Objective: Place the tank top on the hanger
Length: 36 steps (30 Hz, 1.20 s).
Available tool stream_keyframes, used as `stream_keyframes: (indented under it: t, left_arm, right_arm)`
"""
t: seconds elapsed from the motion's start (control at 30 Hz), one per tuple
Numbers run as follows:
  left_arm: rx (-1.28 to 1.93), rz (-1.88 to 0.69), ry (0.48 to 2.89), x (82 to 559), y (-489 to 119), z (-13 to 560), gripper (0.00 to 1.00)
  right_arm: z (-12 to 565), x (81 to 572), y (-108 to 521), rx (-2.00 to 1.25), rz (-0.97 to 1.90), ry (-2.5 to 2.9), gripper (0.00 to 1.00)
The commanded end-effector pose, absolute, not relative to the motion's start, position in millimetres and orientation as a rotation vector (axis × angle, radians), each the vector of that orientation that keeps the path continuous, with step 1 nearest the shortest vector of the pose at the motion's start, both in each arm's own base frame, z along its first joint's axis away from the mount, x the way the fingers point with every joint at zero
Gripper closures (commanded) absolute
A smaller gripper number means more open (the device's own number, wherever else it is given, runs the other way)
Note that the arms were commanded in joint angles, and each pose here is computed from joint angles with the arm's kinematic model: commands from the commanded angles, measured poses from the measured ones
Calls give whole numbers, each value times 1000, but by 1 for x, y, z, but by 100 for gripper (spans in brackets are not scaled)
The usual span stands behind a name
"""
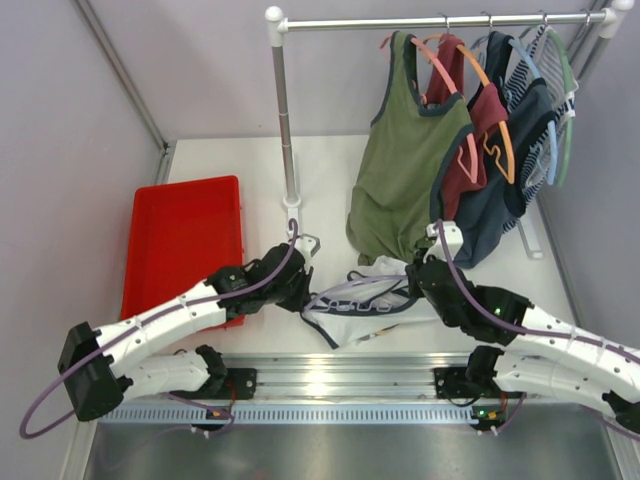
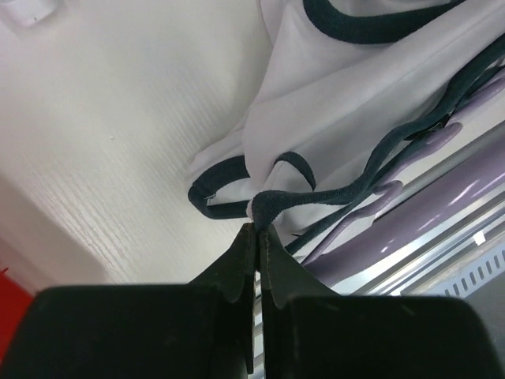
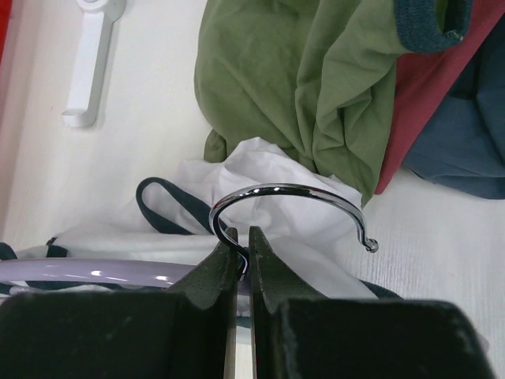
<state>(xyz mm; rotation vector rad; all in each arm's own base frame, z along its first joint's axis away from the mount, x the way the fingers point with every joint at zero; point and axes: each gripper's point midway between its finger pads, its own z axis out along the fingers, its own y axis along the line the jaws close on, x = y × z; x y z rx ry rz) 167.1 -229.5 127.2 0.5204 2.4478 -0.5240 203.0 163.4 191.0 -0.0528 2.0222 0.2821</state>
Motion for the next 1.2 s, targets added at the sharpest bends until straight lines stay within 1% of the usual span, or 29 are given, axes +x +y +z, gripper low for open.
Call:
stream_keyframes:
  t: [0.0,0.53,0.7,0.93,1.17]
  left_arm:
    - [515,-551,2503,156,-227,116,100]
    - [518,-604,2487,142,-218,141,100]
    - [557,-699,2471,135,-229,160,100]
    - [555,-692,2435,145,-235,184,100]
    - [597,-750,2407,149,-252,210,100]
  right_arm:
    - [216,210,154,14,247,1965,100]
    - [212,218,150,51,163,1972,100]
    - [213,220,145,64,130,1961,100]
    - [217,220,143,55,111,1957,100]
    - [221,221,135,103,73,1942,100]
